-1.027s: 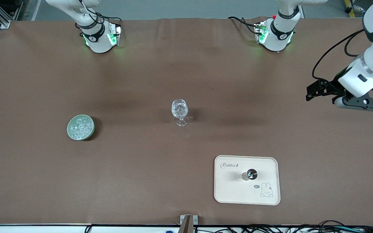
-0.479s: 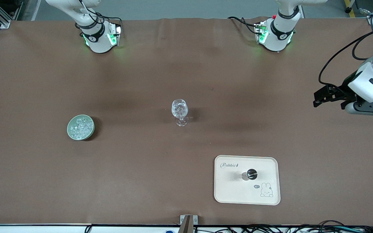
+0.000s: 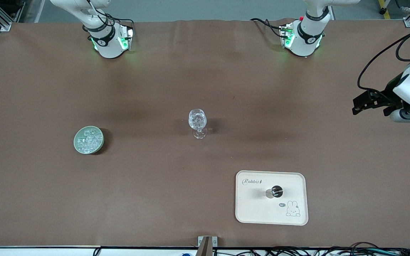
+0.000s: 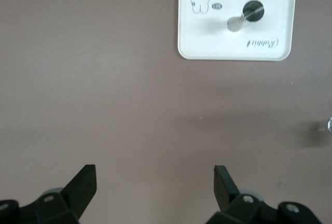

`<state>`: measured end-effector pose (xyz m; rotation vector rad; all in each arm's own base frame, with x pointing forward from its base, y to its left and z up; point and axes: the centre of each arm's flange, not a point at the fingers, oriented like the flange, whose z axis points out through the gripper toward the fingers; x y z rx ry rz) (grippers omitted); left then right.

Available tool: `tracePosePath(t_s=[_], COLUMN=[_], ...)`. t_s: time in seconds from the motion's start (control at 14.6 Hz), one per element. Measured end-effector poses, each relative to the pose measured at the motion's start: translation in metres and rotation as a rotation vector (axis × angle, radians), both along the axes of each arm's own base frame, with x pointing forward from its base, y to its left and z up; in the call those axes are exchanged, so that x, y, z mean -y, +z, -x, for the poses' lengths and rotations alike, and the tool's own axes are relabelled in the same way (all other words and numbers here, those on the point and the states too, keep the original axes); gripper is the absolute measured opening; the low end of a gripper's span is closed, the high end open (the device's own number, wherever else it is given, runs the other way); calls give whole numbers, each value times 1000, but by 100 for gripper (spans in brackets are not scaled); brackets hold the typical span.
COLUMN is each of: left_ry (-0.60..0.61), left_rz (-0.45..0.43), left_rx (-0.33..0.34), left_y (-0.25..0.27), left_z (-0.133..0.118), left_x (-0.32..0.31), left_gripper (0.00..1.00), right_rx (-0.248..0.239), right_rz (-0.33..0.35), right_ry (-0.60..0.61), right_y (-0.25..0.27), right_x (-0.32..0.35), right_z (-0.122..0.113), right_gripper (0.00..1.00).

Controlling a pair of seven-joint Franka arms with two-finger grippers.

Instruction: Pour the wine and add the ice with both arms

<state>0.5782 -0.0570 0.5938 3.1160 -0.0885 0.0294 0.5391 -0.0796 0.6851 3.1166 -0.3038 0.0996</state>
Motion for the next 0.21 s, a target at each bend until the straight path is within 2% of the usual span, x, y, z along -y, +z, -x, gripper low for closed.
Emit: tracePosePath(t_s=[0.21], left_ry=[-3], left_rz=[-4], left_rx=[-12], left_y=[6], left_z=[7], left_x=[5], left_gripper=[100], right_rx=[-1], right_rz=[0], right_ry=[0], right_y=[0], right_x=[0], right_z=[0], right_gripper=[100])
